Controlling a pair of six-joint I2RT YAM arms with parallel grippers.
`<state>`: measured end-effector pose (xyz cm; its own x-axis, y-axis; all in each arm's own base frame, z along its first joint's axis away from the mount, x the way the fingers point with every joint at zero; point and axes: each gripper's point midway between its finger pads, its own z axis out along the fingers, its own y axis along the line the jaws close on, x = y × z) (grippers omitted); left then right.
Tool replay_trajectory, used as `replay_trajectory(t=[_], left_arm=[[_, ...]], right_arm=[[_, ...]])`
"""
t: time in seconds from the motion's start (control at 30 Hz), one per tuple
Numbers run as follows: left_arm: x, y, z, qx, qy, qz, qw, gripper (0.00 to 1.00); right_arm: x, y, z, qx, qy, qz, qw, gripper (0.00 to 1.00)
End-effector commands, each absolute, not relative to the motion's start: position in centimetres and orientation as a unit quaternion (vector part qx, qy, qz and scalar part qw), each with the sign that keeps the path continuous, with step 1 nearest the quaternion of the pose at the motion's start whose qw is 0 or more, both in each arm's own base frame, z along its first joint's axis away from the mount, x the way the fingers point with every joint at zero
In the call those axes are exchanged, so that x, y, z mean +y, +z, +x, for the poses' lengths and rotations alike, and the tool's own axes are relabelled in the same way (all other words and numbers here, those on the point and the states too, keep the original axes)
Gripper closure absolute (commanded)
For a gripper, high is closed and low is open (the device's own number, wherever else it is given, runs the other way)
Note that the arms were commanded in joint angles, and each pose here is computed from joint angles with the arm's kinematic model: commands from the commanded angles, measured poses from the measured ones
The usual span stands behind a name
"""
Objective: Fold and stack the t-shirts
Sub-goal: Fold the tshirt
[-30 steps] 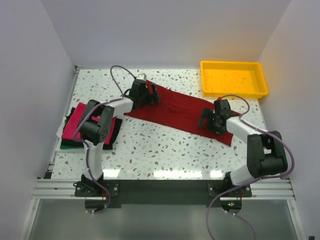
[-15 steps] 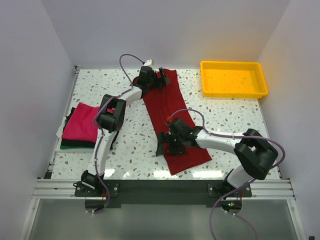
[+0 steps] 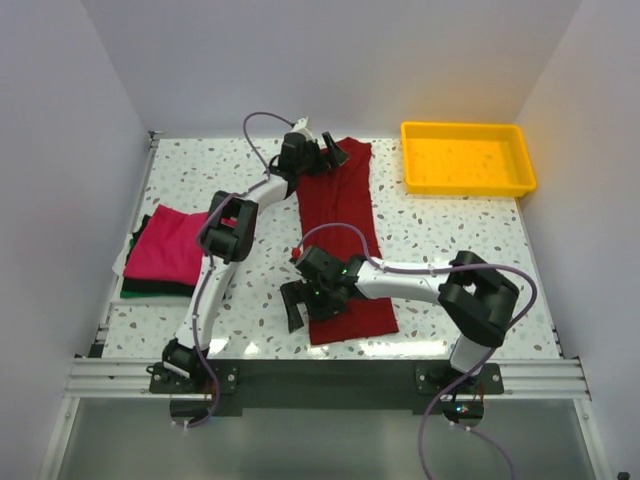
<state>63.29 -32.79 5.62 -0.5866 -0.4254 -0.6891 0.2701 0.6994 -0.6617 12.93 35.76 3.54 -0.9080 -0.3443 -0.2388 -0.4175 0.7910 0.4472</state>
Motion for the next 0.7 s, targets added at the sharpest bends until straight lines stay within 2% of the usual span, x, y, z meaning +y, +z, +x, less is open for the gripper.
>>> replay_trajectory(t=[0.0, 0.2, 0.33, 0.43, 0.5, 0.57, 0.67], left_arm=[[-30.9, 3.6, 62.9, 0.826, -0.346, -0.066, 0.44, 0.0], [-29.6, 14.8, 63.2, 0.788, -0.332, -0.063, 0.515, 0.0], [-29.0, 24.2, 61.8, 0.752, -0.344, -0.047, 0.561, 0.0], [-29.0, 27.9, 58.8, 0.752, -0.339, -0.019, 0.566, 0.0], [-28.6, 28.6, 55.1, 0.764, -0.324, -0.014, 0.558, 0.0], [-27.7, 28.5, 52.3, 0.768, -0.303, -0.029, 0.564, 0.0], [-27.1, 25.8, 44.9, 0.787, -0.273, -0.034, 0.552, 0.0]], right_arm=[[35.5, 6.1, 12.4, 0.942, 0.246, -0.213, 0.079, 0.01], [36.5, 13.6, 13.9, 0.908, 0.312, -0.221, 0.171, 0.01], [34.6, 15.5, 14.1, 0.909, 0.301, -0.209, 0.199, 0.01], [31.0, 15.9, 15.2, 0.922, 0.254, -0.175, 0.233, 0.01], [27.6, 16.4, 17.7, 0.931, 0.215, -0.117, 0.27, 0.01], [24.5, 15.1, 18.4, 0.944, 0.191, -0.082, 0.256, 0.01], [20.1, 14.2, 19.7, 0.95, 0.193, -0.021, 0.246, 0.01]])
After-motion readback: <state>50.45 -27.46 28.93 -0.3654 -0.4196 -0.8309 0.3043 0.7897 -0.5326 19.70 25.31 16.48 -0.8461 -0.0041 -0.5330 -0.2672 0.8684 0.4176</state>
